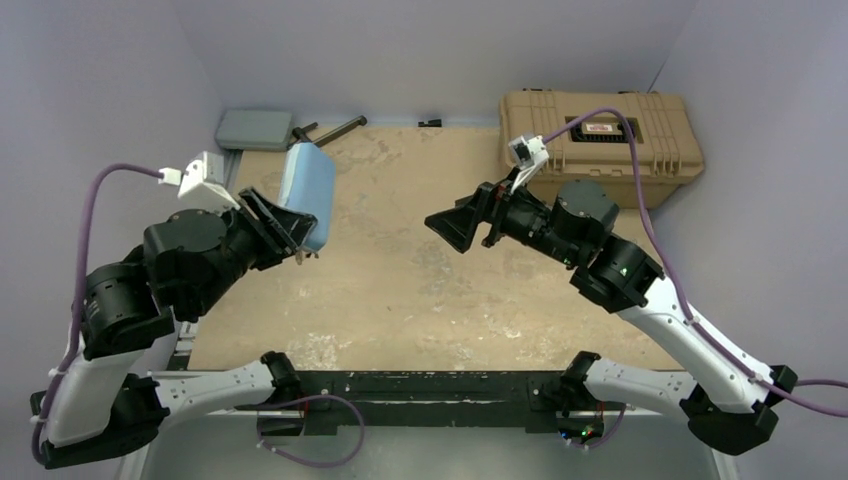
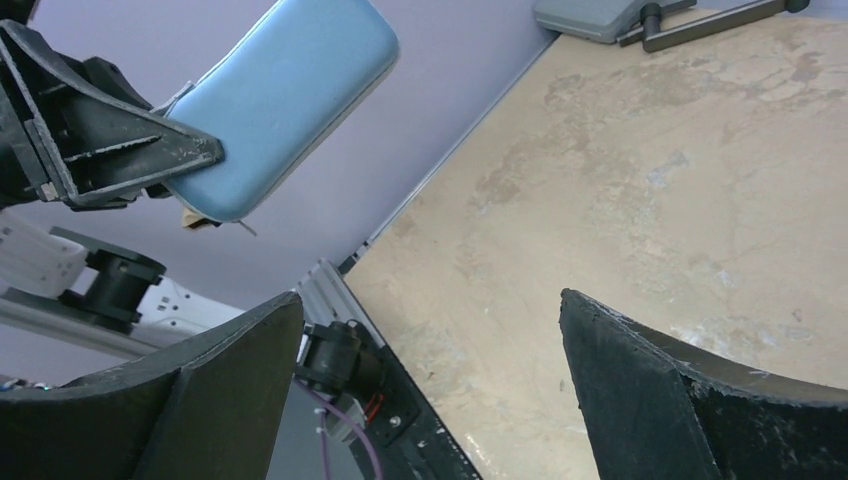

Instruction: Open the umbrella

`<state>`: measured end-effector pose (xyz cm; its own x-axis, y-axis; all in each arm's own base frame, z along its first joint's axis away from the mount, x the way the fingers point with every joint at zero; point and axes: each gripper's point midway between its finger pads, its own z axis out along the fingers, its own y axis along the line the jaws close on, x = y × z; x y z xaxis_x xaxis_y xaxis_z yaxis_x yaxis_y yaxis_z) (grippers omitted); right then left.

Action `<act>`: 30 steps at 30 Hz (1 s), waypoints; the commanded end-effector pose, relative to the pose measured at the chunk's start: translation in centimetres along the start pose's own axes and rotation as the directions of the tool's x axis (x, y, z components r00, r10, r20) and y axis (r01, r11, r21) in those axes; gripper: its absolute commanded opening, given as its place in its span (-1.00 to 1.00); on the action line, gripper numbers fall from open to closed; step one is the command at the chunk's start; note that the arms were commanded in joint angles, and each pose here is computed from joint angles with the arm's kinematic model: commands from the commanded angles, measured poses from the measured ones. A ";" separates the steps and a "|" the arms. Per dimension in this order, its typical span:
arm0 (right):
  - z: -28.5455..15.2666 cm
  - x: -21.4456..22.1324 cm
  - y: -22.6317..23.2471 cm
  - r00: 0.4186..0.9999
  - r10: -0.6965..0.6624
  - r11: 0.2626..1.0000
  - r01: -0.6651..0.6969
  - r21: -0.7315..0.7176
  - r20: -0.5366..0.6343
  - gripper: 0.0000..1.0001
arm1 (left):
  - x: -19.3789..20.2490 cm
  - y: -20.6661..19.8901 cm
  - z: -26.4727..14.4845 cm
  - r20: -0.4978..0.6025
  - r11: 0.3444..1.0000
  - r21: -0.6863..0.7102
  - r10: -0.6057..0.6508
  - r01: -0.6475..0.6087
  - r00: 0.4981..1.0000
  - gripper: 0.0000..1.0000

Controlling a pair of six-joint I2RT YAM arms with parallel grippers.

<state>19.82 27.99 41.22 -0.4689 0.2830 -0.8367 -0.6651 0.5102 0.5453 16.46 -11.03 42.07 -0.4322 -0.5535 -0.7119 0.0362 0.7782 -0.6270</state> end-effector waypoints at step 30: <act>0.5 2.5 5.0 0.911 -0.371 0.812 0.411 -0.413 0.177 0.39 | -0.2 -9.6 7.0 -0.169 0.929 0.201 -0.278 0.310 0.946 -1.00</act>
<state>16.37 30.71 37.73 -0.1998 0.1184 -0.9727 -0.9363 0.2697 0.2251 21.30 -19.16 41.01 -0.6340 -0.6062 -0.4802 -0.0255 0.6370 -0.7705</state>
